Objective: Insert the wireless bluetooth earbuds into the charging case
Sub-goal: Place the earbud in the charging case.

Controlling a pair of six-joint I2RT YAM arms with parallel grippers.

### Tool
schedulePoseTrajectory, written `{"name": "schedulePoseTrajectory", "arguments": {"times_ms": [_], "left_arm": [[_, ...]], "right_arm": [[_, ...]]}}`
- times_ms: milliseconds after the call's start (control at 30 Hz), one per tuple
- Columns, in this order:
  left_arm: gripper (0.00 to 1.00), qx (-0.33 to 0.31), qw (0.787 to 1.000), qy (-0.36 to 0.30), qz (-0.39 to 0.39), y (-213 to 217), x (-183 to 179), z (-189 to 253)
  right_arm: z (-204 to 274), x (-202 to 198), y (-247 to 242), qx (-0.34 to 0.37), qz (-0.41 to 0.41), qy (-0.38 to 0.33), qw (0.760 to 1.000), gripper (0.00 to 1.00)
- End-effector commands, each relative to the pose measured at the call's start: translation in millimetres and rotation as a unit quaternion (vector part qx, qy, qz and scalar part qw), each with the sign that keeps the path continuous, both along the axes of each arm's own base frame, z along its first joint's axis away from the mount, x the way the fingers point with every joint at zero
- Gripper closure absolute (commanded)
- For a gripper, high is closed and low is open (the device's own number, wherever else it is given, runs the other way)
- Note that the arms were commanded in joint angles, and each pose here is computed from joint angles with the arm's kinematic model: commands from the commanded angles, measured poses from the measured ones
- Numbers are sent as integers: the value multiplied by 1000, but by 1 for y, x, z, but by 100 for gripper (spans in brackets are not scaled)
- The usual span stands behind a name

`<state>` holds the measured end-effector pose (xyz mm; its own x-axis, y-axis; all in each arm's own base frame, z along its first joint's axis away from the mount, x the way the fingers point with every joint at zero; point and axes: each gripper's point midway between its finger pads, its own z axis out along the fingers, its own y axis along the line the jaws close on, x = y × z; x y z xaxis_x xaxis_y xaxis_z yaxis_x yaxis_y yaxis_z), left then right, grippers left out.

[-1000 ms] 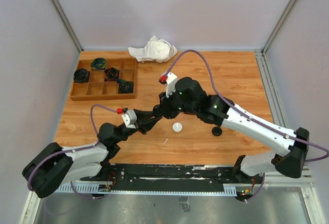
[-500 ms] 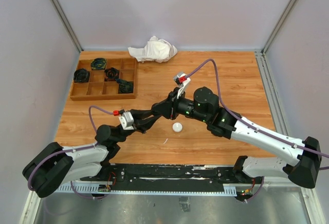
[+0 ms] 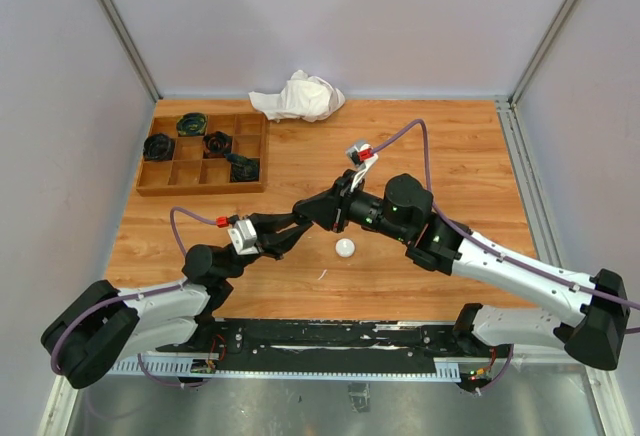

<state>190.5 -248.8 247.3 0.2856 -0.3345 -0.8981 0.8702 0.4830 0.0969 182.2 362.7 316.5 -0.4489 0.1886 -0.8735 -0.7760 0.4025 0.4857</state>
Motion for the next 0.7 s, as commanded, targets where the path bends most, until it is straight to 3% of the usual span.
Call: {"name": "schedulePoseTrajectory", "arguments": {"times_ms": [0,667], "left_arm": [[100,-24,999,-29,9,2,0,22],[100,-46,999,-26,6,4,-1,32]], "right_arm": [[12,3,-5,24,-11,-4,1000,87],[-2,2,4,26,2,17,1000,88]]}}
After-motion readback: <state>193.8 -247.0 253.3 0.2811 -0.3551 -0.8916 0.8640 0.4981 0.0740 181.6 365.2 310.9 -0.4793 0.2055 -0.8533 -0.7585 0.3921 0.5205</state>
